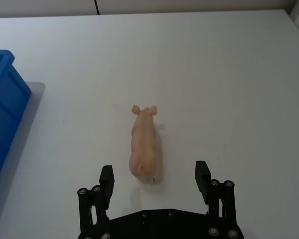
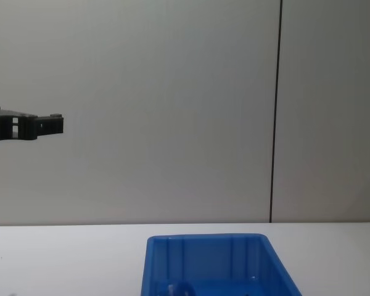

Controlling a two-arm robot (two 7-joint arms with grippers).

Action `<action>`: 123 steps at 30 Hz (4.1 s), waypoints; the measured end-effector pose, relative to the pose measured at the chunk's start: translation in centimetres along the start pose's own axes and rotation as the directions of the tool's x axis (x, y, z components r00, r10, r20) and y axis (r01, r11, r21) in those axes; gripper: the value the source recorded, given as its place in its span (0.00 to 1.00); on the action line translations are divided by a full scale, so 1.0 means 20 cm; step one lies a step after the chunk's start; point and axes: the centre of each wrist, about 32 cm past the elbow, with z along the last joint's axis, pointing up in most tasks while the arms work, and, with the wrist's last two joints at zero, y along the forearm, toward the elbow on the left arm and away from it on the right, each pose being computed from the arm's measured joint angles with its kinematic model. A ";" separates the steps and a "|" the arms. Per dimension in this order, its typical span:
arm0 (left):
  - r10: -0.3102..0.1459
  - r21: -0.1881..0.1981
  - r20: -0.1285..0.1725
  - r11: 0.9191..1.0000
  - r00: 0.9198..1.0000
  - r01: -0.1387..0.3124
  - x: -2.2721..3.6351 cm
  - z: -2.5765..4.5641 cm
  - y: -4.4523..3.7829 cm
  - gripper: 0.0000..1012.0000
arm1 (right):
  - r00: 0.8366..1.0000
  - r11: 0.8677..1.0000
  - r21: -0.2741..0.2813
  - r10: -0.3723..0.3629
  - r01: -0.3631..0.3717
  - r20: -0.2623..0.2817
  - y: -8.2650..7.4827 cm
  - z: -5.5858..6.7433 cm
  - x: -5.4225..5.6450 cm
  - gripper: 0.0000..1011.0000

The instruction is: Pick up the two dolls from the table and place them into the box.

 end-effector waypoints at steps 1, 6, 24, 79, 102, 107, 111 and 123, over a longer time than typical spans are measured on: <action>0.000 0.000 0.000 1.000 1.000 0.000 0.000 0.000 0.000 0.99 | 1.000 1.000 -0.007 0.001 -0.001 -0.002 0.02 0.00 0.00 0.99; 0.000 0.000 0.000 1.000 1.000 0.000 0.000 0.000 0.000 0.99 | 1.000 1.000 -0.026 0.008 -0.008 -0.006 0.07 0.00 -0.01 0.99; 0.000 0.000 0.000 1.000 1.000 0.000 0.000 0.000 0.000 0.99 | 1.000 0.996 -0.082 0.031 -0.030 0.007 0.28 0.02 -0.04 0.99; 0.000 0.000 0.000 1.000 1.000 0.000 0.000 0.000 0.000 0.99 | 0.979 0.976 0.110 0.174 -0.186 0.109 0.30 0.18 -0.13 0.37; 0.000 0.000 0.000 1.000 1.000 0.000 0.000 0.000 0.000 0.99 | 0.843 0.832 0.149 0.511 -0.534 0.167 0.28 0.36 -0.28 0.37; 0.000 0.000 0.000 1.000 1.000 0.000 0.000 0.000 0.000 0.99 | 0.798 0.792 0.114 0.582 -0.599 0.155 0.30 0.39 -0.31 0.37; 0.000 0.000 0.000 1.000 1.000 0.000 0.000 0.000 0.000 0.99 | 0.766 0.763 0.088 0.627 -0.641 0.142 0.32 0.40 -0.34 0.37; 0.000 0.000 0.000 1.000 1.000 0.000 0.000 0.000 0.000 0.99 | 0.701 0.702 0.043 0.704 -0.711 0.116 0.35 0.44 -0.40 0.65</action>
